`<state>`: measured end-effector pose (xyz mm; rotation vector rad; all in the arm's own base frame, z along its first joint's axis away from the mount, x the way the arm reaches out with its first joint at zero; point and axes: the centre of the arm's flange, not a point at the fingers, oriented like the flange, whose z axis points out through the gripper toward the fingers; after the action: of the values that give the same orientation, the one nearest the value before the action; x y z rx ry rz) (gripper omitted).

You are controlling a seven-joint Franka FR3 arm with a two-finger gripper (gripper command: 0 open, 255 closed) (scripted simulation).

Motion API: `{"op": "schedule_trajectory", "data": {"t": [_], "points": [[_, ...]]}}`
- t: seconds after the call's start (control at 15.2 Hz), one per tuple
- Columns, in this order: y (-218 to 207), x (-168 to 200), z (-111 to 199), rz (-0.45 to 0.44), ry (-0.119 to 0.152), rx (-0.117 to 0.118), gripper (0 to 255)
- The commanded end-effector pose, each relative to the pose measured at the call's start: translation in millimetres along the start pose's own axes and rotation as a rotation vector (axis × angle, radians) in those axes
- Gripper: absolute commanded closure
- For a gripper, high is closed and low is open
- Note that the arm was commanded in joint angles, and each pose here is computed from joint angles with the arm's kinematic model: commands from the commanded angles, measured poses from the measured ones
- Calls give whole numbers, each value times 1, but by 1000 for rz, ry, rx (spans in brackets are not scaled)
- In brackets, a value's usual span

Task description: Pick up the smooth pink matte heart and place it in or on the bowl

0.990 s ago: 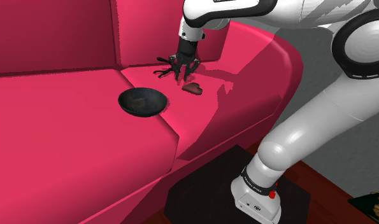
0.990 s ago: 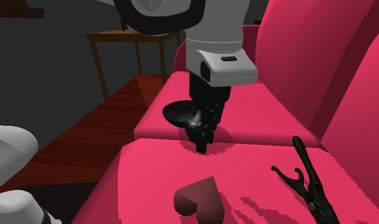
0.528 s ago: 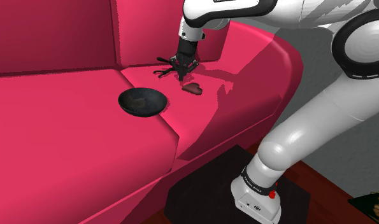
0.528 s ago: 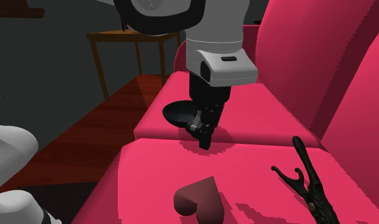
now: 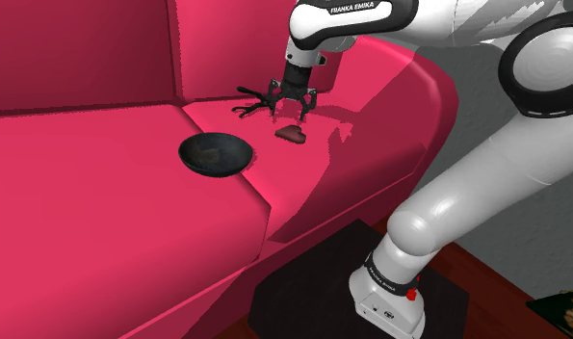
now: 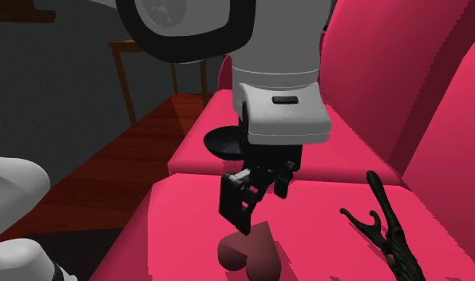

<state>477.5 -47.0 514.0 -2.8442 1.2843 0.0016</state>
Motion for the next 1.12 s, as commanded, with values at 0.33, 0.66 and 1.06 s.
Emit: {"op": "schedule_trajectory", "data": {"t": [0.33,0.66,1.06], "points": [[36,26,26,174,27,-6,0],[36,26,50,174,27,-6,0],[36,26,50,174,27,-6,0]]}}
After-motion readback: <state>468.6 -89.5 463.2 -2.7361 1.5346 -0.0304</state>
